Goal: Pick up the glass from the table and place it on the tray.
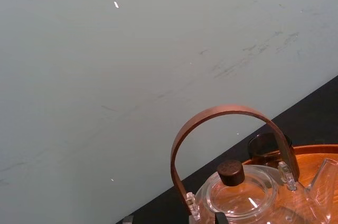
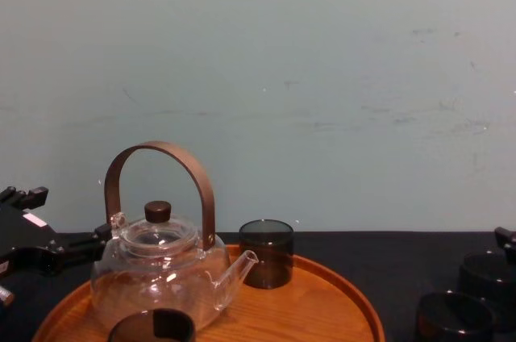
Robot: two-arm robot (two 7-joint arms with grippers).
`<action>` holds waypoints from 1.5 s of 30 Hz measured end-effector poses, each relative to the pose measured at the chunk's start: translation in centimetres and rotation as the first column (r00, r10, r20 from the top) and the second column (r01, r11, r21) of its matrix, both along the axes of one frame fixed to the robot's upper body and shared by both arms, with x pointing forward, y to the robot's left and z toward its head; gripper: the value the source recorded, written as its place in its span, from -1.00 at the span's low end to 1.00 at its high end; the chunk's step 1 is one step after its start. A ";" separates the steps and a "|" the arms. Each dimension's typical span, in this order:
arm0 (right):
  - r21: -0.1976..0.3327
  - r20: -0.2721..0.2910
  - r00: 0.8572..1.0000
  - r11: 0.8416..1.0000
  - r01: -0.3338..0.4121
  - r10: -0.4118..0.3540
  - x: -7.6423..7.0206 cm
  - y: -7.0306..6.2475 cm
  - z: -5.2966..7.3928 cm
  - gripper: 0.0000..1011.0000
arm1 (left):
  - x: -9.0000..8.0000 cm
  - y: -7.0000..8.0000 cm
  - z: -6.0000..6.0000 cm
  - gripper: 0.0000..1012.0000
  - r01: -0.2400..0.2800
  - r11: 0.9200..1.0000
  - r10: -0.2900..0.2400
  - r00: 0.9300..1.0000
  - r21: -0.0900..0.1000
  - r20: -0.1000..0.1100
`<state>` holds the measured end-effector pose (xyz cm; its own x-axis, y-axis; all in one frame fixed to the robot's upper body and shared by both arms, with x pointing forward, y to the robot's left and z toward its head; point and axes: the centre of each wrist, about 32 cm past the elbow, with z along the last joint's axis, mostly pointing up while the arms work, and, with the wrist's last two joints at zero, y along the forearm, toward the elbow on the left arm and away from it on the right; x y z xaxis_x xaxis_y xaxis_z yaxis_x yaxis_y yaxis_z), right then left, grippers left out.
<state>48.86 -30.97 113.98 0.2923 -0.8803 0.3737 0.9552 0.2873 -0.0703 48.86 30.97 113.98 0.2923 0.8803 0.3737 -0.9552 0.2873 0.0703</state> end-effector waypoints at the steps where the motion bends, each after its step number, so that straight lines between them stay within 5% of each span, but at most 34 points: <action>1: 0.000 0.000 1.000 1.000 0.000 0.000 0.0 0.0 0.0 0.98 | 0.0 0.0 0.0 0.98 0.000 1.000 0.000 1.000 0.000 0.000; 24: 0.053 -0.062 0.991 0.992 -0.112 0.115 -2.6 0.9 0.9 0.98 | 0.0 0.0 0.0 0.98 0.000 1.000 0.000 1.000 0.000 0.000; 34: 0.107 -0.135 0.967 0.973 -0.204 0.217 -4.6 2.0 2.0 0.98 | 0.0 0.0 0.0 0.98 0.000 1.000 0.000 1.000 0.000 0.000; 45: 0.147 -0.228 0.941 0.965 -0.219 0.249 -5.3 2.0 2.3 0.98 | 0.0 0.0 0.0 0.98 0.000 1.000 0.000 1.000 0.000 0.000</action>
<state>43.54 -29.00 116.23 0.5642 -0.8092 0.1638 0.8180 0.5211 -0.2435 48.86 30.97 113.98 0.2923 0.8803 0.3737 -0.9552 0.2873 0.0703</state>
